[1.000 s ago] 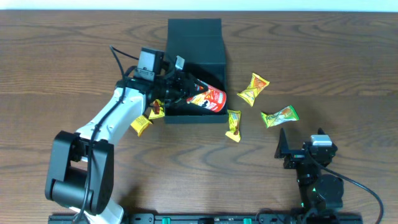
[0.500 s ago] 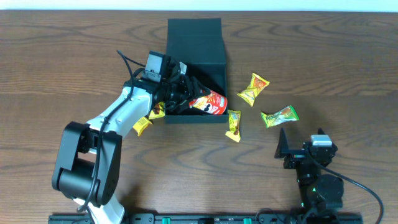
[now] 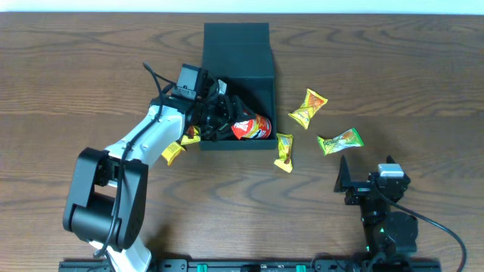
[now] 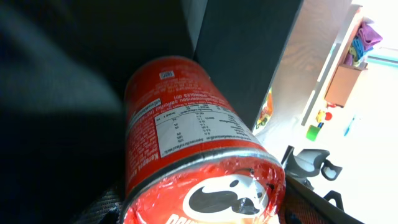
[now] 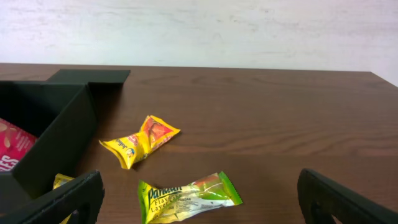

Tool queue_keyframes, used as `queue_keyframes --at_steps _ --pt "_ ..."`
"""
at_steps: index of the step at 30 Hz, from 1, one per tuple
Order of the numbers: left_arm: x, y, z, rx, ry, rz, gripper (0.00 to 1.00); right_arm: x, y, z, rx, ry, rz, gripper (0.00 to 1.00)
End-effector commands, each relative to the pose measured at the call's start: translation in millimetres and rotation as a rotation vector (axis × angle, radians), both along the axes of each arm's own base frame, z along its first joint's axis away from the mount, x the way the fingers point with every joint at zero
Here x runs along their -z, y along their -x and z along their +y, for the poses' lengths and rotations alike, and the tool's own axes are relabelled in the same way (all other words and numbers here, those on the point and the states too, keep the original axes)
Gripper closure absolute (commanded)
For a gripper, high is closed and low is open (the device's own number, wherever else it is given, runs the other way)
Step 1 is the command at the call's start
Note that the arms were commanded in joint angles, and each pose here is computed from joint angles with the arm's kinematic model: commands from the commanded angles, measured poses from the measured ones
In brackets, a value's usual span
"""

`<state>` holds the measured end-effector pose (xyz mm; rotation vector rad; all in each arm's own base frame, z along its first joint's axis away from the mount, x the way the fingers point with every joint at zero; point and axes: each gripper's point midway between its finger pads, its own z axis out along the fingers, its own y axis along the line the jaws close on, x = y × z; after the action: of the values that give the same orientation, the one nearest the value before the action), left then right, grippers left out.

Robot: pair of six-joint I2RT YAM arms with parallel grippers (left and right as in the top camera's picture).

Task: Pack container
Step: 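Lift the Pringles can and lay it sideways into the black box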

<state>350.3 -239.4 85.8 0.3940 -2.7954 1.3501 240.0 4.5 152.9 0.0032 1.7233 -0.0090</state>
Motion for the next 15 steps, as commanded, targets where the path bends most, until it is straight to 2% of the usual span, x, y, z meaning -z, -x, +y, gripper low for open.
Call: queue_keyframes --at_steps 1,9,15 --pt "6 1 12 -0.001 -0.027 0.008 0.25 1 0 -3 0.014 0.016 -0.001 0.01" --pt "11 2 29 -0.01 -0.045 0.033 0.25 1 0 -3 0.014 0.016 -0.001 0.01" --pt "10 -2 35 -0.016 -0.045 0.019 0.19 1 0 -3 0.014 0.016 -0.001 0.01"
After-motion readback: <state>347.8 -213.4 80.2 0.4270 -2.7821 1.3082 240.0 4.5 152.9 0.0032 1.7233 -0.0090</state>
